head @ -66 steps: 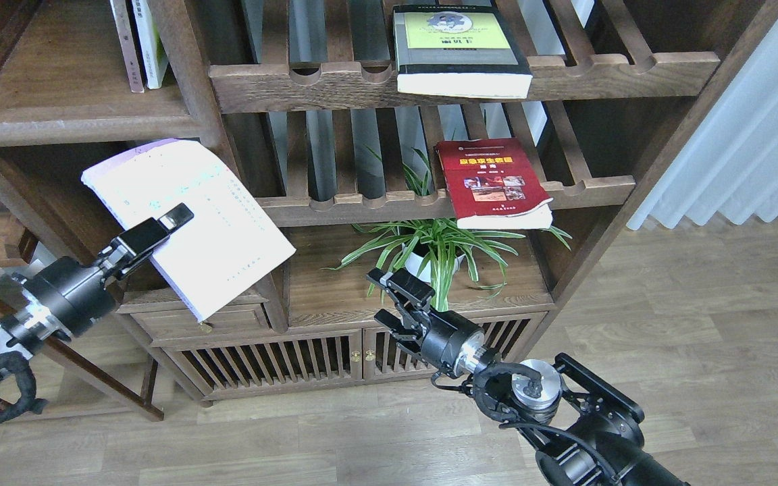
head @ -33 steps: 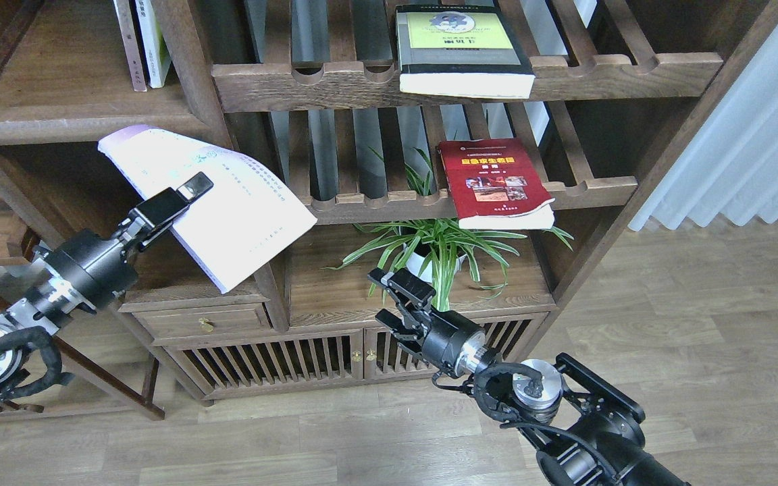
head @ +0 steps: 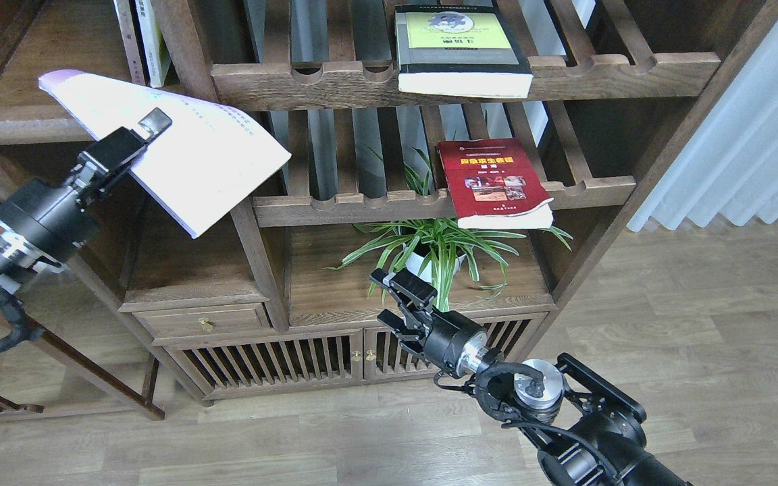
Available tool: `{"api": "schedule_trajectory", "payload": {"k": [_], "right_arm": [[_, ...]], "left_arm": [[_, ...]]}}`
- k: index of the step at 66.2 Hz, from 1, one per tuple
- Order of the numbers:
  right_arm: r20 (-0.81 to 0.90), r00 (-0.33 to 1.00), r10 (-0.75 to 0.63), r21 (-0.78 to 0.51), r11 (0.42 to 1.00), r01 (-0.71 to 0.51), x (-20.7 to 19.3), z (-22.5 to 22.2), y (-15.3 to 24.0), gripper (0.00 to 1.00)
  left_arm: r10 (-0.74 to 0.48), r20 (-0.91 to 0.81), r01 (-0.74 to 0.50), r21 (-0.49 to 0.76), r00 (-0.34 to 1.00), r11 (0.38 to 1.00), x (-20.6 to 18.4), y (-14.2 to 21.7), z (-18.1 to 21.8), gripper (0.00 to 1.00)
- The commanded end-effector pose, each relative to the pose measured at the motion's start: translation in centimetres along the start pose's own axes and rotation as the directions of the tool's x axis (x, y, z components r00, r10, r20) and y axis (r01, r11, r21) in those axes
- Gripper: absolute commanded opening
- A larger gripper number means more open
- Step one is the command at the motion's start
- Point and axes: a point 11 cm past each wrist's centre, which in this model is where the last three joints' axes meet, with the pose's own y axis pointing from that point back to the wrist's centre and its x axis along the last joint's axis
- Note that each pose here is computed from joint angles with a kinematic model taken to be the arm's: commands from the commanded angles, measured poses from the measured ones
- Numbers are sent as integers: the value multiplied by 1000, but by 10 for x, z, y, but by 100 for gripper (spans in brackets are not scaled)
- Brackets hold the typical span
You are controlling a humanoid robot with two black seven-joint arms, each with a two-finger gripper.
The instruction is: Organize books on shelf
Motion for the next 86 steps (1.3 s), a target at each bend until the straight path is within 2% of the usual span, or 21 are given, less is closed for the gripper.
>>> {"api": "schedule_trajectory", "payload": {"k": [1,22,33,51,69,86], "right_arm": [[0,1000,1,-1,1000,-1,0,0,0,99],[0,1000,2,0,1000,-2,1,0,1,99],[1,1000,0,-5,1000,0,0,2,-1,99],[2,1000,-2,-5,1000,2,0,3,-1,99],[1,1000,-3,-5,1000,3,-1,2,-2,99],[-3,1000,-5,-6,1000,5,-2,2,-2,99]], "left_arm": [[0,23,1,-22,1000,1000,-2,2,14,12],[21,94,-17,-52,995,998,-5,12,45,12],[48,142,-41,-49,989,998,-5,21,60,16],[87,213,-80,-41,973,996,-7,33,83,5],[139,302,-139,-23,943,990,-10,49,111,3],[114,393,-99,-59,912,993,-30,35,147,2]]}}
